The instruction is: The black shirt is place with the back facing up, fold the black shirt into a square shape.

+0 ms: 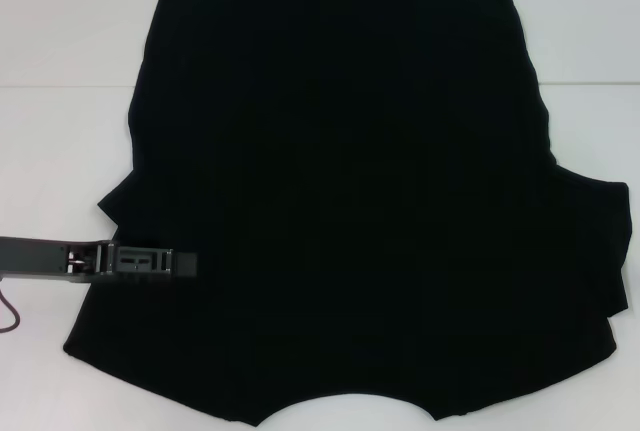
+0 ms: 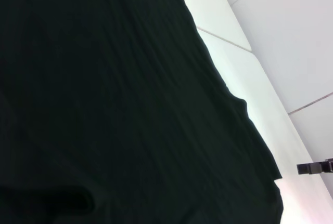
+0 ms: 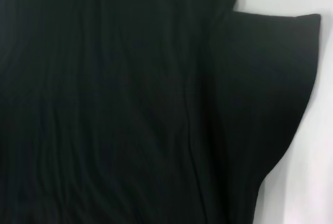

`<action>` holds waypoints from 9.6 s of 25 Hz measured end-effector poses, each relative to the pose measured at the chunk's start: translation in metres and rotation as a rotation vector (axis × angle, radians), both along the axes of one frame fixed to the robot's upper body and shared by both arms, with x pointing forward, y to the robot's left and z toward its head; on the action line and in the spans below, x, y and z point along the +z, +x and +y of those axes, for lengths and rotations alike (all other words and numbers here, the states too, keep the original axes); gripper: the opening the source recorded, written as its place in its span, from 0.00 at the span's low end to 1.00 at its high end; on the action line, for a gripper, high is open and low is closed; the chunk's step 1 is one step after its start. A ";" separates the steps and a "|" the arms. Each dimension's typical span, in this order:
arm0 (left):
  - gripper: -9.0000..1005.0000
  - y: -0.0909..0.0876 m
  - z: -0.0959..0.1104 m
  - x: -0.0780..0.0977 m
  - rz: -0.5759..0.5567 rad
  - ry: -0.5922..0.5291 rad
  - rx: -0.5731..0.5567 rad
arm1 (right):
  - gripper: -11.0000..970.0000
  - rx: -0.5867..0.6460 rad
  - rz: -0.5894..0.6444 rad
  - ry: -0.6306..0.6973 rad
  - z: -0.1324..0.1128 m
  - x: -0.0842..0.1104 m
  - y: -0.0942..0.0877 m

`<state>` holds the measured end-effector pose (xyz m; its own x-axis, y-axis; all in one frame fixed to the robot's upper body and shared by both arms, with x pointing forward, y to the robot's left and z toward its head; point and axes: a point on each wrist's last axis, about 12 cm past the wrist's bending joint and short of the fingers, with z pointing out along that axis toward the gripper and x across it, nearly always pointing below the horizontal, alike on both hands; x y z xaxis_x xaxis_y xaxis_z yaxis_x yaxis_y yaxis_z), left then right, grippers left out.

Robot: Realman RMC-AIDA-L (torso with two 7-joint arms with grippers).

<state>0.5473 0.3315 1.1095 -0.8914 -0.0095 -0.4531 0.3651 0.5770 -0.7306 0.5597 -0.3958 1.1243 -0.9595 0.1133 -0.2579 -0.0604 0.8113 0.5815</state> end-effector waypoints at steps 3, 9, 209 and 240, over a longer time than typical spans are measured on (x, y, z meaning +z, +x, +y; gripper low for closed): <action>0.68 0.001 0.000 0.000 -0.003 0.002 0.003 | 0.55 -0.004 -0.002 -0.009 0.006 -0.005 0.003; 0.68 0.004 -0.001 0.001 -0.006 0.004 0.014 | 0.51 -0.001 0.013 -0.053 0.022 -0.017 0.010; 0.57 -0.037 0.059 -0.036 0.274 0.136 0.327 | 0.97 -0.044 -0.250 0.227 0.044 0.024 0.051; 0.57 -0.033 0.049 -0.041 0.278 0.132 0.323 | 0.97 -0.044 -0.250 0.223 0.041 0.023 0.049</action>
<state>0.5146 0.3806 1.0685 -0.9404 -0.2655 -0.2126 -0.0491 0.7244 -0.6877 0.6090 -0.3544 1.1477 -0.8627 0.2334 -0.4486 -0.1910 0.6710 0.7164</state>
